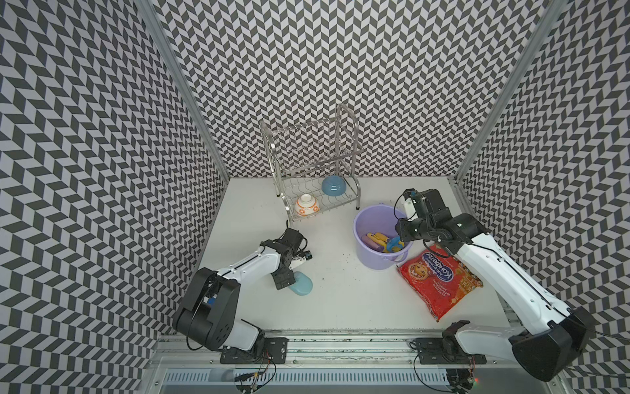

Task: Organize the gardening tools
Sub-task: Pick up the gardening tool from the center of the board.

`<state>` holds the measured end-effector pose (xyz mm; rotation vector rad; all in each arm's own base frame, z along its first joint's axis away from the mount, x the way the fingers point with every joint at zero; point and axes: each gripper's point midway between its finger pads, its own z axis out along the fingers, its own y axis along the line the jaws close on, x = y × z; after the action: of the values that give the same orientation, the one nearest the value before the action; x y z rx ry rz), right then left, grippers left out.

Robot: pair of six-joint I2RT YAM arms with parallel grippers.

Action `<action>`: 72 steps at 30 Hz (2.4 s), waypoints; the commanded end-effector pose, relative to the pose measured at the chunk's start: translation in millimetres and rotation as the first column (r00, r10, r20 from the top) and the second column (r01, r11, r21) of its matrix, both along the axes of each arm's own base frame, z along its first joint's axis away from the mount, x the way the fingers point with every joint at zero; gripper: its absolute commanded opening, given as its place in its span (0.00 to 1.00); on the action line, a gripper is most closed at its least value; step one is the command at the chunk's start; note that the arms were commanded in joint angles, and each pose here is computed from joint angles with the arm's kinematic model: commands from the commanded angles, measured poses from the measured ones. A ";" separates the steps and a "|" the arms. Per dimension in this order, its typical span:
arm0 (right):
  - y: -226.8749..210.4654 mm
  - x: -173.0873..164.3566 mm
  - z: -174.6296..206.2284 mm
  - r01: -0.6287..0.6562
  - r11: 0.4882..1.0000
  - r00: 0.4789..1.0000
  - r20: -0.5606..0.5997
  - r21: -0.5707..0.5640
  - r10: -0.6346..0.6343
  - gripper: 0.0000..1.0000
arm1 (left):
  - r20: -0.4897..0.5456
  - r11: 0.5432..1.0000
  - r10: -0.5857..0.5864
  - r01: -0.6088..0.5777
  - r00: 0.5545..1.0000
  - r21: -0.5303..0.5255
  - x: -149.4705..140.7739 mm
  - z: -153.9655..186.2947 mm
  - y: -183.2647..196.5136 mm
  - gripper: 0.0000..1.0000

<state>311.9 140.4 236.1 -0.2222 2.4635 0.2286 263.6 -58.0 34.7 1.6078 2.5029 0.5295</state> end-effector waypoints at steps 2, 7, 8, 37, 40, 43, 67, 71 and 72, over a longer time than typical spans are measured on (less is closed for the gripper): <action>-0.8 7.6 16.6 0.021 0.999 0.997 0.073 0.032 -0.023 0.33 | -0.003 0.997 -0.038 0.037 0.999 -0.064 14.5 -14.7 -23.7 0.91; -0.6 9.4 14.9 0.026 0.999 0.997 0.072 0.033 -0.028 0.33 | -0.029 0.991 -0.058 0.054 0.998 -0.119 23.7 -23.4 -42.8 0.68; -1.7 9.7 13.9 0.030 0.999 0.997 0.072 0.028 -0.032 0.33 | -0.035 0.990 -0.060 0.055 0.998 -0.130 23.6 -24.0 -45.1 0.66; 5.2 7.0 46.0 0.013 0.988 0.984 0.176 0.153 -0.040 0.33 | 0.168 0.966 -0.029 0.071 0.985 -0.247 56.8 49.0 -65.1 0.00; 11.3 4.4 58.8 -0.021 0.977 0.975 0.223 0.213 -0.027 0.33 | 0.334 0.966 0.023 0.065 0.942 -0.250 76.6 92.7 -60.2 0.00; 20.0 1.4 72.9 -0.071 0.958 0.966 0.257 0.277 -0.003 0.34 | 0.473 0.943 0.082 0.085 0.877 -0.321 91.3 142.2 -65.9 0.00; 79.3 -25.3 132.6 -0.474 0.634 0.877 0.390 0.611 0.280 0.61 | 0.587 0.447 0.071 0.500 0.806 -0.742 61.2 267.3 -257.1 0.00; 83.1 -22.2 124.6 -0.474 0.629 0.879 0.370 0.616 0.300 0.56 | 0.587 0.404 0.037 0.525 0.809 -0.749 54.2 270.6 -272.1 0.00; 83.9 -21.3 121.9 -0.472 0.630 0.881 0.364 0.616 0.304 0.55 | 0.587 0.398 0.029 0.529 0.809 -0.750 53.0 270.4 -275.1 0.00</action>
<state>287.9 219.4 356.9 -0.3907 1.9287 1.2047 319.8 -316.9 271.0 1.1365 1.6219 -0.3132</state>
